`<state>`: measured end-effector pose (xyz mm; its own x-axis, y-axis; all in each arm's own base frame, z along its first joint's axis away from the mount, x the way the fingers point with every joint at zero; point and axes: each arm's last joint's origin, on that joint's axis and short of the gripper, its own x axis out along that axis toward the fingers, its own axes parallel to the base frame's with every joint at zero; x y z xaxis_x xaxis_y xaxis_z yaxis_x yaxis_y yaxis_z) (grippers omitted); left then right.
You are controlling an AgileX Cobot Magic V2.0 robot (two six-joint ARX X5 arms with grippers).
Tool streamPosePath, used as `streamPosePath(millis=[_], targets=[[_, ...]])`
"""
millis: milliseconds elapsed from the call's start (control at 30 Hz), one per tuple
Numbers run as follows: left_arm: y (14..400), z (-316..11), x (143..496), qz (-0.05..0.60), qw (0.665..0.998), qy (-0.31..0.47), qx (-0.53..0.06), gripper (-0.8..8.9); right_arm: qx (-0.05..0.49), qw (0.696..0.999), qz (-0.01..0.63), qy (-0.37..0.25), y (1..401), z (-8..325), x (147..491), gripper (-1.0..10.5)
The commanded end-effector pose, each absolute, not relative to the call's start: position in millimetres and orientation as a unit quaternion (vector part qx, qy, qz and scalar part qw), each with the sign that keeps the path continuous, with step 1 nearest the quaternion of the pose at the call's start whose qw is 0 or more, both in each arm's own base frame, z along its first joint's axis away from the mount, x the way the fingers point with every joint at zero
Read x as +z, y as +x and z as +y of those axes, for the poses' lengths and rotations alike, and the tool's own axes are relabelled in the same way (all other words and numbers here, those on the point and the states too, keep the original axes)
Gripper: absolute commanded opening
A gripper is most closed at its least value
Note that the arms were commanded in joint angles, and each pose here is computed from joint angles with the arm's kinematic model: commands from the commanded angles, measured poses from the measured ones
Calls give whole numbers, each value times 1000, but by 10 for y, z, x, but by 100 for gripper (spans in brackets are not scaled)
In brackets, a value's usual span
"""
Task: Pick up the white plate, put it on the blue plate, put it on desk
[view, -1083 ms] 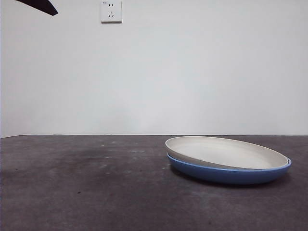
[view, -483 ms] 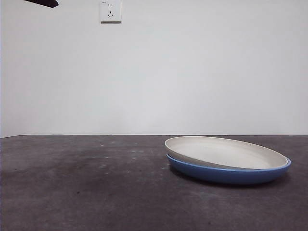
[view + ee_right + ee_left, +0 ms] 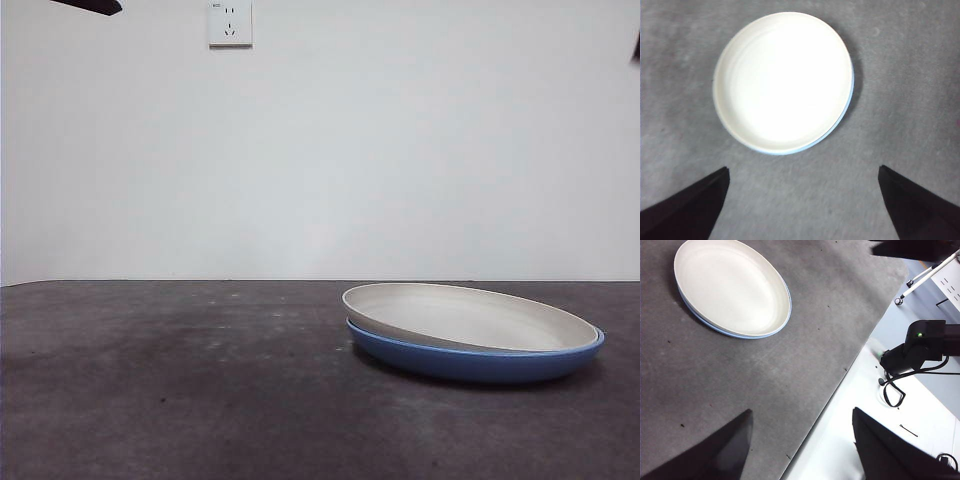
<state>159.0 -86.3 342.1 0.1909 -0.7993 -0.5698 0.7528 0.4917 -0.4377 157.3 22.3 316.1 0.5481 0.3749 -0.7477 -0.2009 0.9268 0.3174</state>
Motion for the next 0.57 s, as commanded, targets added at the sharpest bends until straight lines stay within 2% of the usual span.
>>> streamPosePath(millis=[33, 333, 567], targets=[[1604, -878, 3435, 382, 770, -24, -510, 311, 159, 871, 454, 102, 1809, 241, 3101, 475], [1604, -878, 3436, 381, 771, -24, -510, 311, 151, 843, 504, 107, 2532, 299, 2559, 474], [1604, -878, 3436, 381, 771, -24, -510, 312, 146, 827, 531, 110, 2848, 325, 2178, 474]])
